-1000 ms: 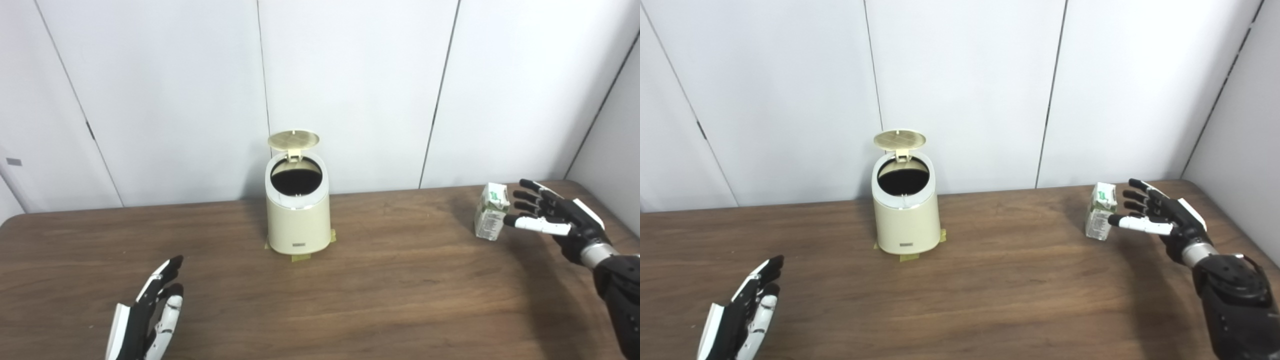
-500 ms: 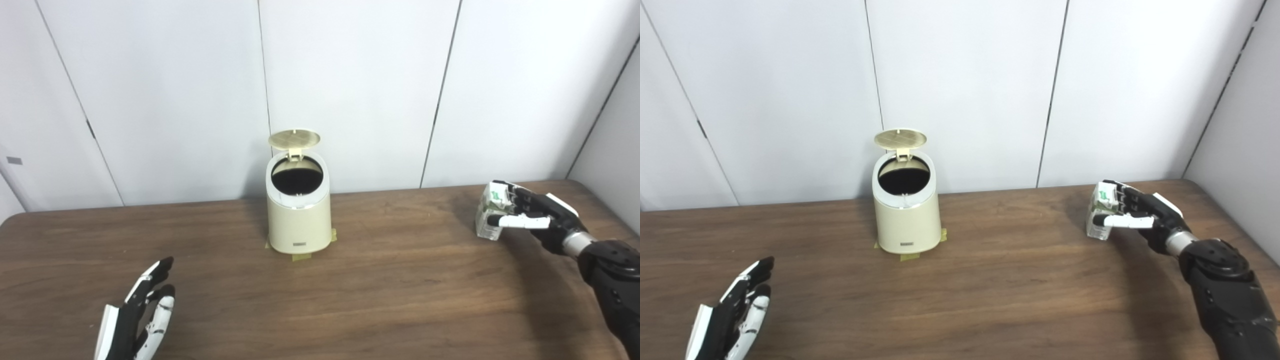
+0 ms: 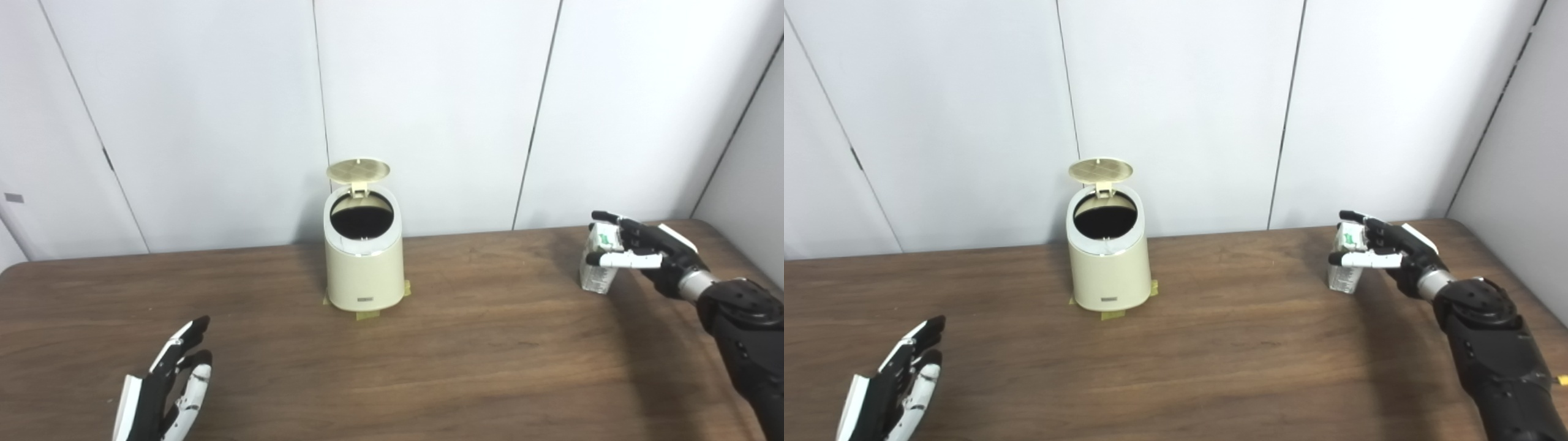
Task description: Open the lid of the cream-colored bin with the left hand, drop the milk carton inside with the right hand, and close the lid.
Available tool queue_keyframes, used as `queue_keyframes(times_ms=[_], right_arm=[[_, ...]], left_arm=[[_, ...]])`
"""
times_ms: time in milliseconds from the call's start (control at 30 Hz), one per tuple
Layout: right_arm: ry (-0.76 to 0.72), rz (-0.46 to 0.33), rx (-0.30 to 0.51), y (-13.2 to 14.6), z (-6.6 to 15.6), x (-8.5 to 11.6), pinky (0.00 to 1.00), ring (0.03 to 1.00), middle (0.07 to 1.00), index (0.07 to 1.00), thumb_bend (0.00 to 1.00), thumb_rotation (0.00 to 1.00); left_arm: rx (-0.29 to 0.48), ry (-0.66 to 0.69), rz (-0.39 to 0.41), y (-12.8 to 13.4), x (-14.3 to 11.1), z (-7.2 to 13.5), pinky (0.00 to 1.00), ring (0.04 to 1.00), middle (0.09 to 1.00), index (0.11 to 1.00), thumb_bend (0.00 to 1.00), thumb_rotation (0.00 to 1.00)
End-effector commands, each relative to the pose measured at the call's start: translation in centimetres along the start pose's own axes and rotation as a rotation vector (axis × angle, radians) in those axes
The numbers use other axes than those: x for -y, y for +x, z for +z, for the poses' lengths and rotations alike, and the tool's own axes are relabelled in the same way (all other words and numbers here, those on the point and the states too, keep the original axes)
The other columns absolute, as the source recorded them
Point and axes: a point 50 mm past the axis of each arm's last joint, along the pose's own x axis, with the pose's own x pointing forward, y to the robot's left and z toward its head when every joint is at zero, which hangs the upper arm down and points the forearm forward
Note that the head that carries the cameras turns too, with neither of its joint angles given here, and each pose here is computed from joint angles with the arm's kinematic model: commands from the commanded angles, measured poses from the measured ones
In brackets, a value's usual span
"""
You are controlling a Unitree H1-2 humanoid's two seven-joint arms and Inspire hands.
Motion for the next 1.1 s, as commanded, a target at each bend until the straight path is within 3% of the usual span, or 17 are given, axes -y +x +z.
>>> queue_keyframes(times_ms=[0, 233, 267, 300, 367, 633, 1067], right_arm=[[-0.013, -0.046, 0.097, 0.64, 3.38, 1.41, 0.83, 0.831, 0.840, 0.845, 0.91, 0.00], [0.019, -0.195, 0.157, 1.09, 3.00, 1.49, 0.71, 0.670, 0.689, 0.685, 0.85, 0.00], [0.003, -0.232, 0.173, 1.11, 2.97, 1.43, 0.63, 0.621, 0.643, 0.637, 0.81, 0.00], [-0.013, -0.262, 0.188, 1.09, 2.94, 1.38, 0.58, 0.577, 0.593, 0.548, 0.64, 0.04], [-0.044, -0.305, 0.187, 0.89, 2.95, 1.37, 0.51, 0.497, 0.530, 0.496, 0.55, 0.01], [-0.121, -0.308, 0.147, 0.86, 2.94, 1.49, 0.42, 0.444, 0.510, 0.478, 0.52, 0.00], [-0.169, -0.298, 0.143, 0.65, 2.59, 1.43, 0.42, 0.462, 0.507, 0.454, 0.52, 0.00]], left_arm=[[0.048, 0.012, 0.000, 0.43, -0.64, 0.57, 0.80, 0.879, 0.882, 0.863, 0.27, 0.74], [0.045, 0.009, 0.000, 0.30, -0.57, 0.39, 0.81, 0.880, 0.884, 0.864, 0.27, 0.74], [0.044, 0.003, 0.001, 0.24, -0.56, 0.43, 0.81, 0.877, 0.881, 0.863, 0.26, 0.77], [0.044, 0.002, 0.004, 0.18, -0.56, 0.47, 0.80, 0.873, 0.880, 0.863, 0.27, 0.80], [0.046, 0.001, 0.007, 0.12, -0.62, 0.44, 0.80, 0.871, 0.877, 0.860, 0.27, 0.84], [0.045, 0.009, 0.003, 0.05, -0.80, 0.56, 0.80, 0.867, 0.870, 0.853, 0.25, 0.86], [0.045, 0.015, -0.004, 0.17, -0.79, 0.59, 0.78, 0.850, 0.852, 0.837, 0.25, 0.83]])
